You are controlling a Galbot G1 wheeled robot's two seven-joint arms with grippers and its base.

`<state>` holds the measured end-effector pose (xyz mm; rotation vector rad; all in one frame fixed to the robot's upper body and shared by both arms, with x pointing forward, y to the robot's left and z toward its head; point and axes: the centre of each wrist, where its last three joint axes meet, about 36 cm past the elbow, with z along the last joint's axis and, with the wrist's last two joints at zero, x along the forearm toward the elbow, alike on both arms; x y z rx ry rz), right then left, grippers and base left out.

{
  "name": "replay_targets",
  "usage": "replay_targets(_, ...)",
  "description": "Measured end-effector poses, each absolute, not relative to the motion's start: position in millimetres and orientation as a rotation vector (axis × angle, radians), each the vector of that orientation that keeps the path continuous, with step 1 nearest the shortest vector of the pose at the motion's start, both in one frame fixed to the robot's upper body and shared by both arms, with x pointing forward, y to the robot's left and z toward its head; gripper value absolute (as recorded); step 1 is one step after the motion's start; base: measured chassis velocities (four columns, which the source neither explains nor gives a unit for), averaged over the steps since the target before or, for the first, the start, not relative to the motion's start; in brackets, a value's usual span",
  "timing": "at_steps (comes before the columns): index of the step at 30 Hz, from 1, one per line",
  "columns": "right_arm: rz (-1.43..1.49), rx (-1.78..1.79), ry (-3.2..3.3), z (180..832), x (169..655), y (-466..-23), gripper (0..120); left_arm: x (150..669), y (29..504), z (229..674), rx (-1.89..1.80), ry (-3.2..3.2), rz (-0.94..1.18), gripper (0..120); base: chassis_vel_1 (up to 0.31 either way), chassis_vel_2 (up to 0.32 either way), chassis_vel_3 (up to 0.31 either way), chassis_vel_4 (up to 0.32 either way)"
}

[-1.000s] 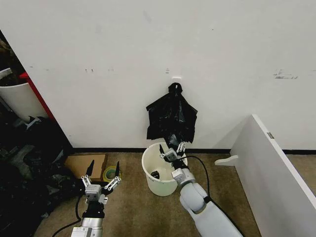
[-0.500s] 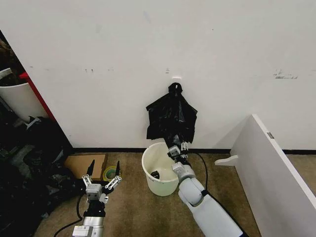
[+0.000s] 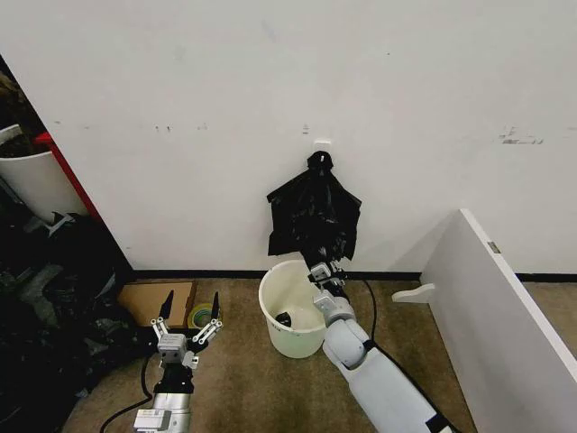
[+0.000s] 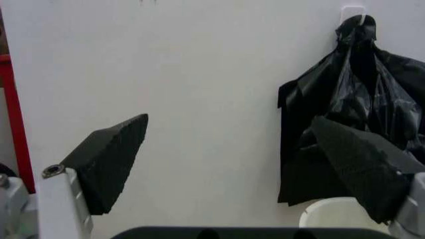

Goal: Place the garbage bag over the trash bin.

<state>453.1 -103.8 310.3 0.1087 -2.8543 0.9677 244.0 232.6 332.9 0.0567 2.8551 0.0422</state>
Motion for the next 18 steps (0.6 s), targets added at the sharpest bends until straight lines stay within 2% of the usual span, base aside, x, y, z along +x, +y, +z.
replay_targets(5,0.891,0.125,-2.893,314.9,452.0,-108.9,0,244.5,233.7,333.2,0.055,2.855,0.042,97,0.0,0.0,0.0,0.0)
replay_targets(9,0.625,0.254,-3.024,325.2,441.8,-123.2,0,245.6,233.6,335.8,0.058,2.856,0.025,97,0.0,0.0,0.0,0.0)
replay_targets(10,0.464,0.342,-3.106,331.5,432.2,-132.0,0,247.4,234.8,337.9,0.068,2.853,0.025,97,0.0,0.0,0.0,0.0)
replay_targets(11,0.464,0.342,-3.106,331.5,432.2,-132.0,0,247.4,234.8,337.9,0.068,2.853,0.025,97,0.0,0.0,0.0,0.0)
replay_targets(16,0.052,0.534,-3.219,358.1,396.7,-148.3,0,259.3,236.8,346.8,0.125,2.847,0.003,97,0.0,0.0,0.0,0.0)
replay_targets(18,0.007,0.552,-3.23,362.0,391.3,-148.7,0,262.7,236.7,349.4,0.14,2.845,-0.004,97,0.0,0.0,0.0,0.0)
